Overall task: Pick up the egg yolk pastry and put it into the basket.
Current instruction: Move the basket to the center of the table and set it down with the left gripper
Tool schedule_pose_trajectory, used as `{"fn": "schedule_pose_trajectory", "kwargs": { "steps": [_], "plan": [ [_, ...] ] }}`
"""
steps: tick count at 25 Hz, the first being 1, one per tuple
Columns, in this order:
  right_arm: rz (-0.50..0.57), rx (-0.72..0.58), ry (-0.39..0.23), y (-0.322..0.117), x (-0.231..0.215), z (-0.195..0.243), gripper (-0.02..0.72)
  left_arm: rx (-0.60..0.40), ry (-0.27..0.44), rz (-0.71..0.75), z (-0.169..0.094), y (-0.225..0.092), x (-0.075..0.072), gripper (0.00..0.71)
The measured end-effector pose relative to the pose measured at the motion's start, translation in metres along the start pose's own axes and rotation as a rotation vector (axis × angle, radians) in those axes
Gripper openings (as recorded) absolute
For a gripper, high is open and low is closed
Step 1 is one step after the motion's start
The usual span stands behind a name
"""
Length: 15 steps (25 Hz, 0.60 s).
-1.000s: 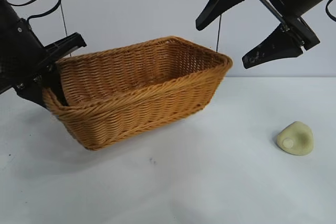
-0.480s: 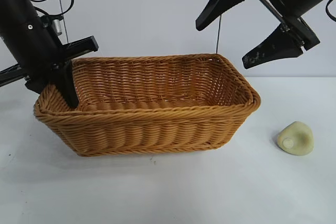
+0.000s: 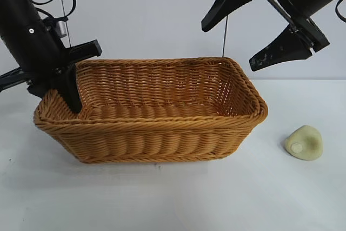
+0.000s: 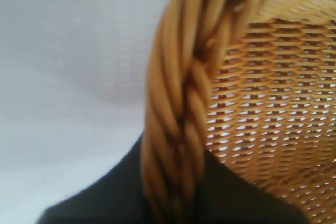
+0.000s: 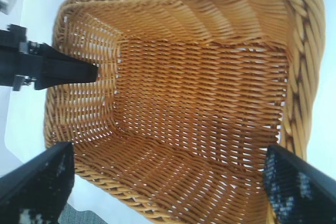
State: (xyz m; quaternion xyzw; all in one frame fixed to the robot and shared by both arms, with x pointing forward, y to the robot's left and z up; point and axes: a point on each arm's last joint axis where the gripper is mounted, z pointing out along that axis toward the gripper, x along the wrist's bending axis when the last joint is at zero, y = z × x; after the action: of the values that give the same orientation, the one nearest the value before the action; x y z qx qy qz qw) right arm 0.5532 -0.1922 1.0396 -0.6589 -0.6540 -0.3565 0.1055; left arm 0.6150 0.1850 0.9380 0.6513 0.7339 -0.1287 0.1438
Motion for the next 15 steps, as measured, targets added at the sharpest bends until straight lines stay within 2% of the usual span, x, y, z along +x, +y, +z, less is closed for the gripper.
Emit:
{"fn": "schedule_pose_trajectory", "kwargs": {
  "steps": [6, 15],
  "plan": [
    [0.000, 0.001, 0.000, 0.000, 0.000, 0.000, 0.696, 0.038, 0.028, 0.031, 0.031, 0.005, 0.012, 0.094],
    [0.000, 0.002, 0.001, 0.000, 0.000, 0.000, 0.696, 0.033, 0.024, 0.041, 0.034, 0.006, 0.013, 0.106]
  ]
}}
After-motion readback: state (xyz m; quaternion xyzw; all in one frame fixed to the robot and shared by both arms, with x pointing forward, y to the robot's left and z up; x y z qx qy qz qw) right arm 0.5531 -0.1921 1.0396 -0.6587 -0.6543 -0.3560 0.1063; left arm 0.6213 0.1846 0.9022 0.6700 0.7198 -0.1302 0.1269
